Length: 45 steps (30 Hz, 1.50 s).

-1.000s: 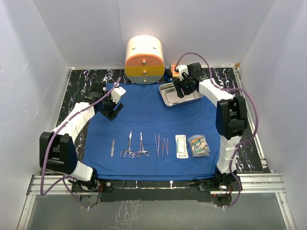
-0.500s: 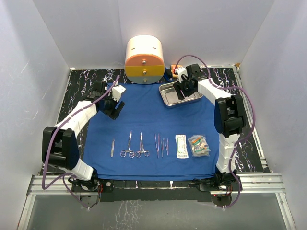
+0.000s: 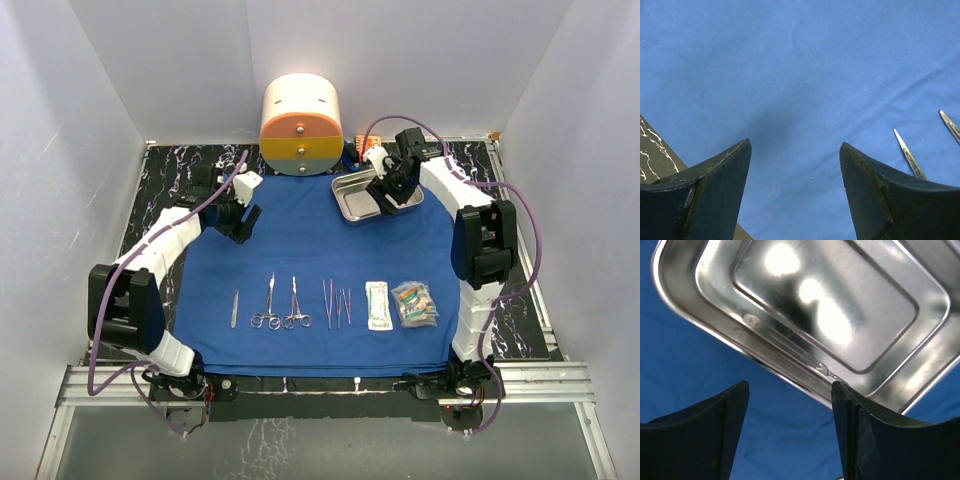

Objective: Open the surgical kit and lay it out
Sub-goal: Adjust the container in the surgical kit.

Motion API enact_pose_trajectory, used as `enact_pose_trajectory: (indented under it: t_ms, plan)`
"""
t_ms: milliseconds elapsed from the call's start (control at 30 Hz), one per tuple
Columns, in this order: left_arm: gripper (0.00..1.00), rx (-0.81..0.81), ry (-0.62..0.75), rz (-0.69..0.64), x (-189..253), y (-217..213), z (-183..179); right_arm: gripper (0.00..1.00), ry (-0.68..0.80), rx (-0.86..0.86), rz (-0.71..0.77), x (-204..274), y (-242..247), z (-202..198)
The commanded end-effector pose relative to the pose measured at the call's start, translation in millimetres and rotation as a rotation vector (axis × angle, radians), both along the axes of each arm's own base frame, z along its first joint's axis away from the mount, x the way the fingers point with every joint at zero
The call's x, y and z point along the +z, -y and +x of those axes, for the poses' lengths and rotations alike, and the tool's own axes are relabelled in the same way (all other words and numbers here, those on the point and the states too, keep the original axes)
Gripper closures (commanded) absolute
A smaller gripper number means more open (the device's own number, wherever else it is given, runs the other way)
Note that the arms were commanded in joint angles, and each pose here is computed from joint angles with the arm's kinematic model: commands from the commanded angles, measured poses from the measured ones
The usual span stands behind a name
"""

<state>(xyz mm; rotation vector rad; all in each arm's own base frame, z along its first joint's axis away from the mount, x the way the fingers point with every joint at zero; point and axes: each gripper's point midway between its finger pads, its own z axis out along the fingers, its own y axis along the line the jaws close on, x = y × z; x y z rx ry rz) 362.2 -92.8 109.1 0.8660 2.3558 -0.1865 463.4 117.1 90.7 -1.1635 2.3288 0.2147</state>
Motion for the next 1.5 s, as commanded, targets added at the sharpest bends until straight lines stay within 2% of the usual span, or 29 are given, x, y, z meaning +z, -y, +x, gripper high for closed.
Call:
enact_pose_trajectory:
  t_ms: [0,267,567,700,967,1067,1333,1467]
  plan:
    - [0.30,-0.011,0.018,-0.053,12.2,8.4,7.1,0.34,0.009,0.145,0.017,24.3,-8.6,-8.3]
    - [0.29,-0.010,0.006,-0.060,10.9,10.2,8.3,0.36,-0.033,0.186,-0.005,2.2,-14.2,4.9]
    - [0.28,-0.010,-0.007,-0.073,10.9,13.4,12.2,0.41,-0.096,0.242,-0.049,-27.0,-22.4,-1.0]
    - [0.28,-0.013,-0.016,-0.087,10.7,15.8,10.6,0.52,-0.082,0.256,-0.044,-23.1,-31.2,-1.0]
    - [0.27,-0.013,-0.007,-0.081,13.5,14.1,10.5,0.89,-0.076,0.296,-0.025,-6.6,-45.2,-10.8]
    - [0.27,-0.012,-0.004,-0.082,15.2,14.2,10.6,0.99,-0.075,0.301,-0.008,5.8,-48.1,-11.8]
    - [0.27,-0.009,-0.002,-0.090,16.7,14.2,10.7,1.00,-0.020,0.342,0.024,46.0,-54.6,-12.6]
    - [0.27,-0.009,-0.003,-0.092,16.6,13.9,9.8,1.00,-0.027,0.374,0.023,48.0,-55.0,-15.3]
